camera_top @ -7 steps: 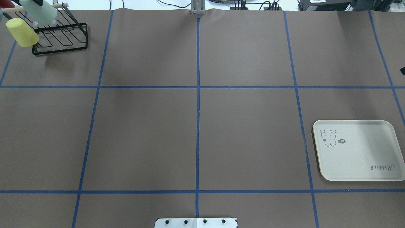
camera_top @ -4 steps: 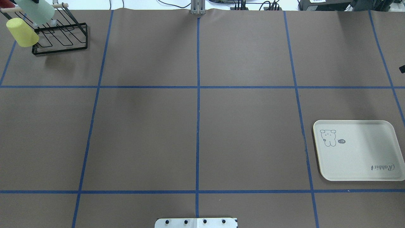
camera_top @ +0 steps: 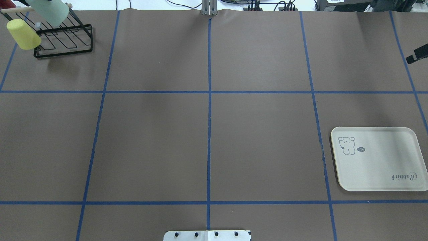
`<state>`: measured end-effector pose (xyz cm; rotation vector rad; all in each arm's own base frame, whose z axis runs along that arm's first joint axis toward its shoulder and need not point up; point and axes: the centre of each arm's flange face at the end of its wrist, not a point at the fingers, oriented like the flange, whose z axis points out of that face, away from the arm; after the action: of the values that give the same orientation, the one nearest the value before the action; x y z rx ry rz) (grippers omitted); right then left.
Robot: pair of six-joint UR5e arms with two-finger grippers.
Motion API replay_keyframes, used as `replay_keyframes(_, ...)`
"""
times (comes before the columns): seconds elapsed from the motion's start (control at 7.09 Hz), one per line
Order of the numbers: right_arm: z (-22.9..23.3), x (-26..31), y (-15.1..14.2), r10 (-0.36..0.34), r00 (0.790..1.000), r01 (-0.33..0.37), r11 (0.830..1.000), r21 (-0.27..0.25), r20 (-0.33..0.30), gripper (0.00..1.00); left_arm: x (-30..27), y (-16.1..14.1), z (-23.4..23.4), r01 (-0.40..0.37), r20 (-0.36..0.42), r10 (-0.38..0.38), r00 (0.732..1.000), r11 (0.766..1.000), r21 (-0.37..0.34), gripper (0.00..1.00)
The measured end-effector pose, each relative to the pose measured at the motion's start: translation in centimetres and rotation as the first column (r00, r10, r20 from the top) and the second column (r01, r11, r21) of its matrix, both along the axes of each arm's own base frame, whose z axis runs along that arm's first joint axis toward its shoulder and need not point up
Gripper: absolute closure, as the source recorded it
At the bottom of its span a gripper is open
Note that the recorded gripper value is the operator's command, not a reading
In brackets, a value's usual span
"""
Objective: Left arm grabs green cup and hands to right arm on tray
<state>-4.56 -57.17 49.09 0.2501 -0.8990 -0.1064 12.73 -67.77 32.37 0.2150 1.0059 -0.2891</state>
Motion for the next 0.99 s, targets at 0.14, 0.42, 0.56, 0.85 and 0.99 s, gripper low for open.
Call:
replay_keyframes(0.14, -1.7, -0.3, -0.2, 0.030, 0.999, -0.029, 0.999, -0.016, 0.028, 0.01, 2.2, 0.7, -0.7, 0.022, -0.055, -0.023, 0.998, 1.000, -0.019, 0.90)
replay_keyframes(0.42, -4.9, -1.4, -0.3, 0.125, 0.986, -0.120, 0.992, -0.045, 0.108, 0.01, 5.0, 2.3, -2.3, 0.061, -0.165, -0.072, 0.984, 0.996, -0.072, 0.90)
replay_keyframes(0.56, -6.1, -2.8, -0.1, 0.169, 0.971, -0.161, 0.985, -0.062, 0.166, 0.01, 6.3, 3.3, -3.6, 0.076, -0.231, -0.099, 0.968, 0.991, -0.106, 0.90)
replay_keyframes(0.85, -8.2, -5.6, 0.8, 0.216, 0.937, -0.195, 0.976, -0.100, 0.274, 0.01, 9.6, 6.1, -6.3, 0.067, -0.389, -0.137, 0.911, 0.980, -0.189, 0.90)
replay_keyframes(0.99, -9.6, -6.8, 1.3, 0.230, 0.917, -0.202, 0.972, -0.118, 0.326, 0.01, 11.1, 7.6, -7.4, 0.042, -0.468, -0.147, 0.871, 0.973, -0.226, 0.90)
